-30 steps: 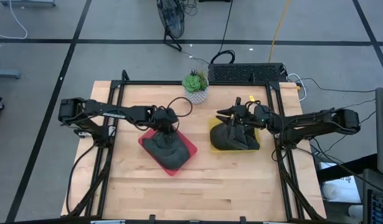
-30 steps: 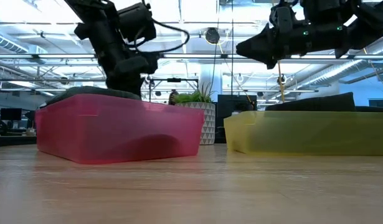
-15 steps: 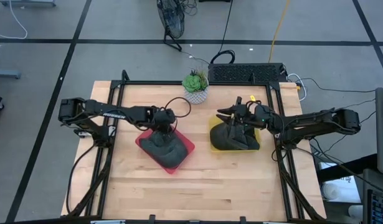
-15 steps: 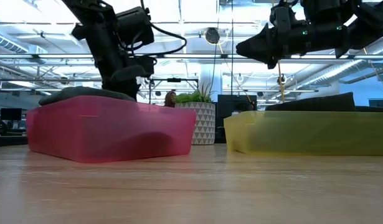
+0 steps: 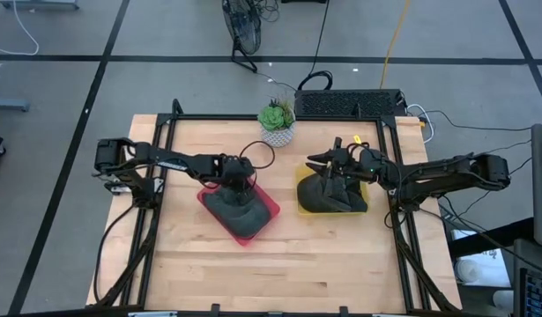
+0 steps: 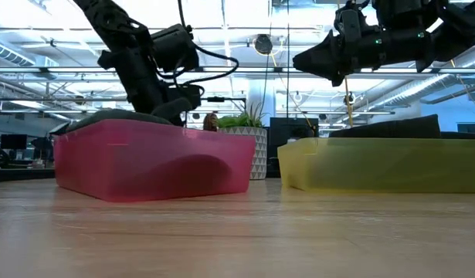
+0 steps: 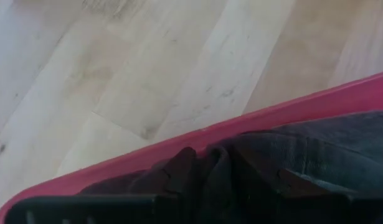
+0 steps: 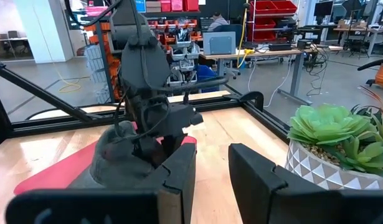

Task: Pick & Place hat
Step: Adjust the dark gray cap in the red bin, then return to Home Position

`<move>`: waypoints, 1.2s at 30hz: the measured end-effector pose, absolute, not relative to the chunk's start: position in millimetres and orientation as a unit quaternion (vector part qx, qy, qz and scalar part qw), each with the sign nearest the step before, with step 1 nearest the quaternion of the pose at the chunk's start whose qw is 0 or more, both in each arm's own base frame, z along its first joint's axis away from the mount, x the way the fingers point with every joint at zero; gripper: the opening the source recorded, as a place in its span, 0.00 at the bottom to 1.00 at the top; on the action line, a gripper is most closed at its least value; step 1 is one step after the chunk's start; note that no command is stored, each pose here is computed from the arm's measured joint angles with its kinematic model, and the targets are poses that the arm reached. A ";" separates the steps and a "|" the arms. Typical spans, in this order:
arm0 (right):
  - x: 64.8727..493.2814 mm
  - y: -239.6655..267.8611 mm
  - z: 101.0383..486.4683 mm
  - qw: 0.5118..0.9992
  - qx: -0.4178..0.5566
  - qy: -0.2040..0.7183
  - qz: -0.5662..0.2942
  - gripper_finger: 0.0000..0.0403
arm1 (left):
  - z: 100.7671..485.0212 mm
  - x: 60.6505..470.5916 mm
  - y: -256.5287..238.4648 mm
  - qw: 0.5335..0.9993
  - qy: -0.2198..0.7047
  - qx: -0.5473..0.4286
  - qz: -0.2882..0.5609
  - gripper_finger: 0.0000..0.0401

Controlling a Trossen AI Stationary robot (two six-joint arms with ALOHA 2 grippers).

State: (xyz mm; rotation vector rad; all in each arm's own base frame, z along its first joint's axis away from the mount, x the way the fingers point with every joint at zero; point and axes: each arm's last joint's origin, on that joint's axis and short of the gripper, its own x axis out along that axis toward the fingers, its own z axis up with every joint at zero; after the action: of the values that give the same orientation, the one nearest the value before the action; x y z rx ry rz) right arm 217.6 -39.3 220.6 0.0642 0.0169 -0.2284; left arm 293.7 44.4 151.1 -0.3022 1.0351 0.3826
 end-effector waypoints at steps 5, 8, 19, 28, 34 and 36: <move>217.6 -39.3 220.8 0.993 0.030 0.008 -0.114 0.21 | 183.0 290.6 48.6 0.863 0.453 -0.136 0.176 0.27; 217.6 -39.3 220.9 0.993 0.030 0.008 -0.114 0.21 | 206.9 286.2 49.7 0.885 0.413 -0.127 0.174 0.27; 217.7 -39.4 220.8 0.993 0.030 0.008 -0.114 0.21 | 256.6 251.3 41.8 0.908 0.361 -0.130 0.169 0.27; 209.1 -35.9 225.7 0.996 0.024 0.024 -0.079 0.21 | 304.5 240.0 10.4 0.977 0.191 -0.043 0.080 0.27; 192.1 -32.4 234.1 0.996 0.029 0.038 -0.073 0.21 | 307.0 228.5 -2.2 0.993 0.111 0.018 0.027 0.27; 186.5 -31.4 235.0 0.996 0.030 0.049 -0.072 0.21 | 303.8 221.0 -1.6 0.994 0.109 0.019 0.013 0.27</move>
State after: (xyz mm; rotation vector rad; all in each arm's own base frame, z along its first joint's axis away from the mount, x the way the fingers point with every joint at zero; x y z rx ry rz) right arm 186.5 -31.4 235.0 0.0594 0.0982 -0.1450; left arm 221.0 -1.6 303.8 0.0390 0.2182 0.0258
